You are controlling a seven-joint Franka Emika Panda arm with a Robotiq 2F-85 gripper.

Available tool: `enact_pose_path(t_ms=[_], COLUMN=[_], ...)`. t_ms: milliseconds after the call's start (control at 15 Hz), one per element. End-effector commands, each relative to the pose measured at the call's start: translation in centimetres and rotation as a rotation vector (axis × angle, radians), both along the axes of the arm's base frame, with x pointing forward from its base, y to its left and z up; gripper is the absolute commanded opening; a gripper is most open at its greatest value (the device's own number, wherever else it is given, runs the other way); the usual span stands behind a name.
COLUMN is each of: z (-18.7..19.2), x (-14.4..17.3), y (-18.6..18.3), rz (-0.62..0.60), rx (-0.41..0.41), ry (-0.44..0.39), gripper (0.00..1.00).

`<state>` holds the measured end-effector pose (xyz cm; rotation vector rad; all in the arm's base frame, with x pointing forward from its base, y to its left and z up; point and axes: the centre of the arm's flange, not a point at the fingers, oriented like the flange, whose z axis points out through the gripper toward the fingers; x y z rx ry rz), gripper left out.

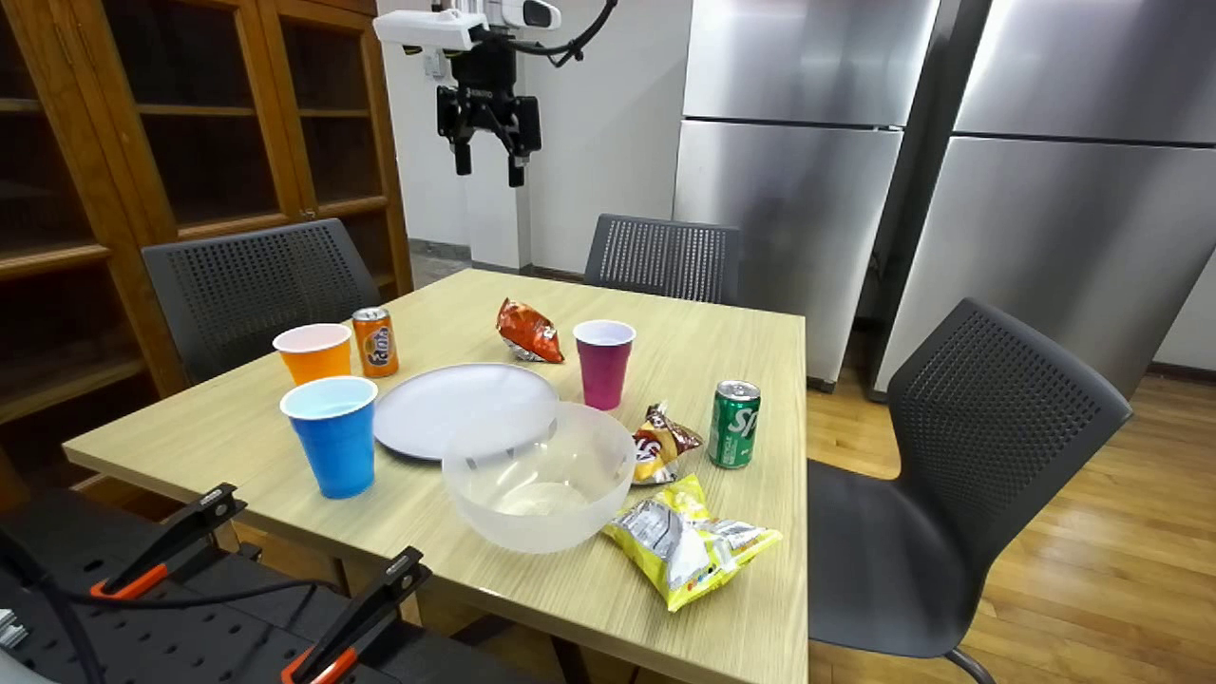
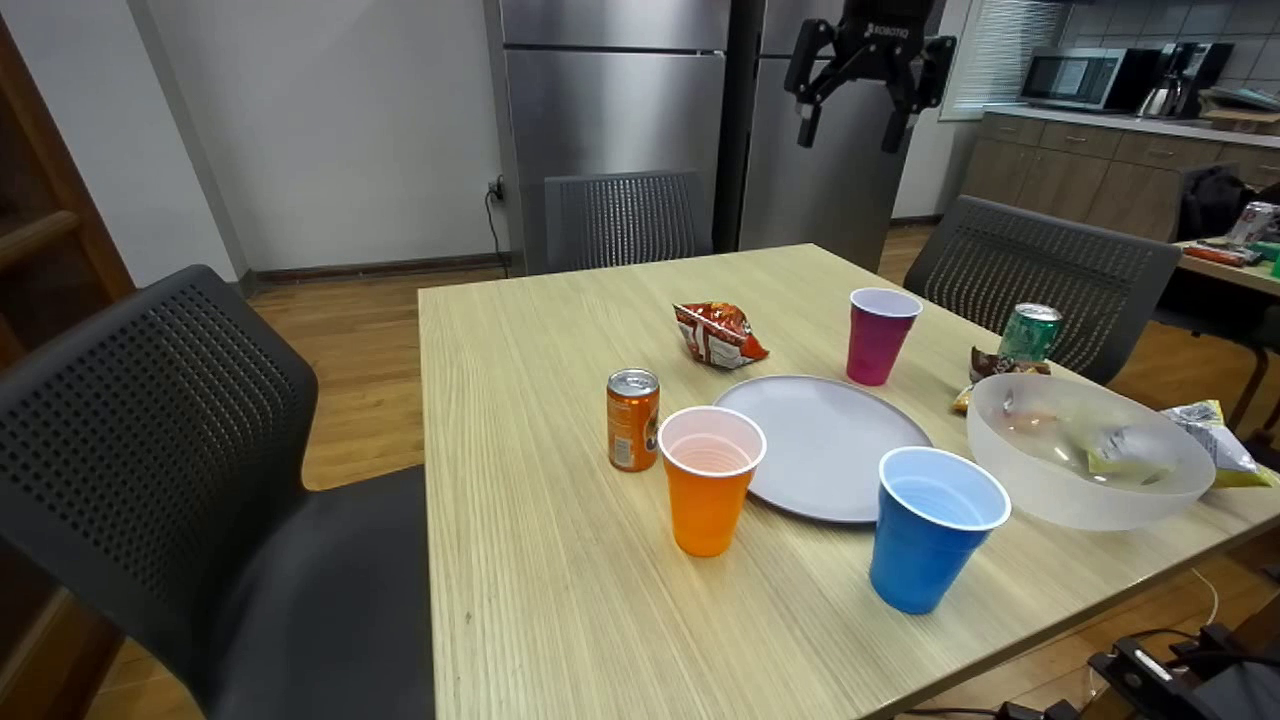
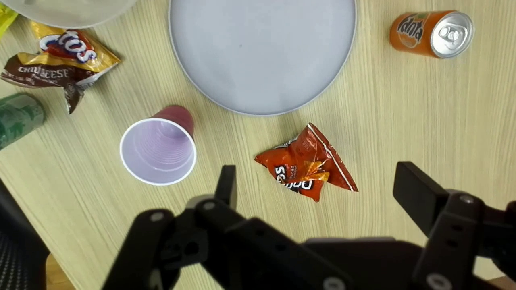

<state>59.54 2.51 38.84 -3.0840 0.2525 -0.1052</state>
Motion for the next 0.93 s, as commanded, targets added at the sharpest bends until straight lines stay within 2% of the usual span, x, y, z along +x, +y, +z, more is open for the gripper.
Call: enact_pose_path(t_ms=[0,867], z=[-1.6,-8.4], x=[4.0,11.0], y=[1.0,0.8], rz=[-0.076,-0.279], rx=[0.024,0.089], ry=[-0.014,0.020], gripper=[1.00,1.00])
